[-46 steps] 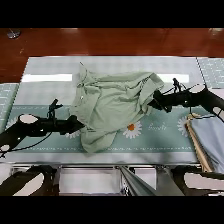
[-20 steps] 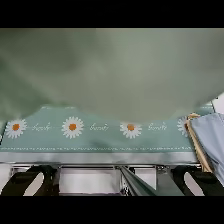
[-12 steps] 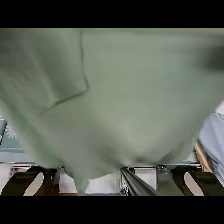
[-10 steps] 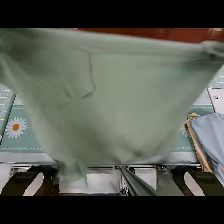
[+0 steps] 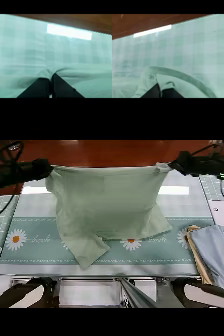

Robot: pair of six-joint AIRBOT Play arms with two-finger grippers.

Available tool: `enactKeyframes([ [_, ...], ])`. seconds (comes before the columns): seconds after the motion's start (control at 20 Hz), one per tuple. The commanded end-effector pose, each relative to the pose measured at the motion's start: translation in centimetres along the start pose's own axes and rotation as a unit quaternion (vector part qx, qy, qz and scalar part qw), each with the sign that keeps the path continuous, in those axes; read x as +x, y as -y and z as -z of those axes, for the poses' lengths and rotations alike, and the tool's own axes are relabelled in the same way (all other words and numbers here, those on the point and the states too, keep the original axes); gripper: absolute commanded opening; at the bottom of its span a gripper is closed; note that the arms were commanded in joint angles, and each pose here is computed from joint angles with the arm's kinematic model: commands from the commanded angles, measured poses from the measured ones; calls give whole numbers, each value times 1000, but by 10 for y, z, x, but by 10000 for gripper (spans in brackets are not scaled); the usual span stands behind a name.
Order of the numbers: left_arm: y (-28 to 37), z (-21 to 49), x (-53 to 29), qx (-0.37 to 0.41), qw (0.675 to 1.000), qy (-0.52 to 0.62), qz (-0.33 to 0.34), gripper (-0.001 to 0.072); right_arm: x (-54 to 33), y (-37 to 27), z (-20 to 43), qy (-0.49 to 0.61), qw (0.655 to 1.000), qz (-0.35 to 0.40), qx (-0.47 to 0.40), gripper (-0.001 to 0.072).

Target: Fold the shirts.

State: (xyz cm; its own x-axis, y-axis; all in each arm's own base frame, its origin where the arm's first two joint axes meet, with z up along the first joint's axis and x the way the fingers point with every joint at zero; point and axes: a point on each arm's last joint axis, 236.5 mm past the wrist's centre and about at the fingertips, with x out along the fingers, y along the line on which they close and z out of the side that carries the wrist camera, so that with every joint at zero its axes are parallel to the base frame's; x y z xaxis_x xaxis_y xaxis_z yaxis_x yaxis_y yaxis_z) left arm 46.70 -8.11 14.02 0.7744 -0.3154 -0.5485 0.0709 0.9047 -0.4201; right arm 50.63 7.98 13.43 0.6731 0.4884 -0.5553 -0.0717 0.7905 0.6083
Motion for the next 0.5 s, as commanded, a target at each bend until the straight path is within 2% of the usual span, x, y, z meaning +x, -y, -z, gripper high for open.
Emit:
enactKeyframes([
  [0.0, -14, 13, 56, -85, 996, 1, 11, 25, 75, 22, -13, -12, 993, -54, 101, 22],
  [0.1, -15, 26, 73, -126, 992, -18, 21, 28, 100, 34, -12, -27, 983, -63, 172, 23],
  [0.15, -14, 31, 79, -145, 989, -25, 27, 83, 110, 37, -11, -32, 978, -71, 195, 99],
  [0.2, -12, 36, 83, -156, 987, -35, 31, 453, 115, 37, -10, -38, 972, -81, 215, 423],
  [0.25, -10, 44, 83, -151, 986, -54, 35, 708, 115, 36, -9, -46, 970, -91, 223, 625],
  [0.35, -21, 64, 68, -107, 986, -121, 32, 705, 95, 39, -6, -75, 970, -104, 207, 627],
  [0.45, -61, 91, 38, -95, 974, -207, -1, 706, 53, 56, 1, -118, 970, -104, 185, 626],
])
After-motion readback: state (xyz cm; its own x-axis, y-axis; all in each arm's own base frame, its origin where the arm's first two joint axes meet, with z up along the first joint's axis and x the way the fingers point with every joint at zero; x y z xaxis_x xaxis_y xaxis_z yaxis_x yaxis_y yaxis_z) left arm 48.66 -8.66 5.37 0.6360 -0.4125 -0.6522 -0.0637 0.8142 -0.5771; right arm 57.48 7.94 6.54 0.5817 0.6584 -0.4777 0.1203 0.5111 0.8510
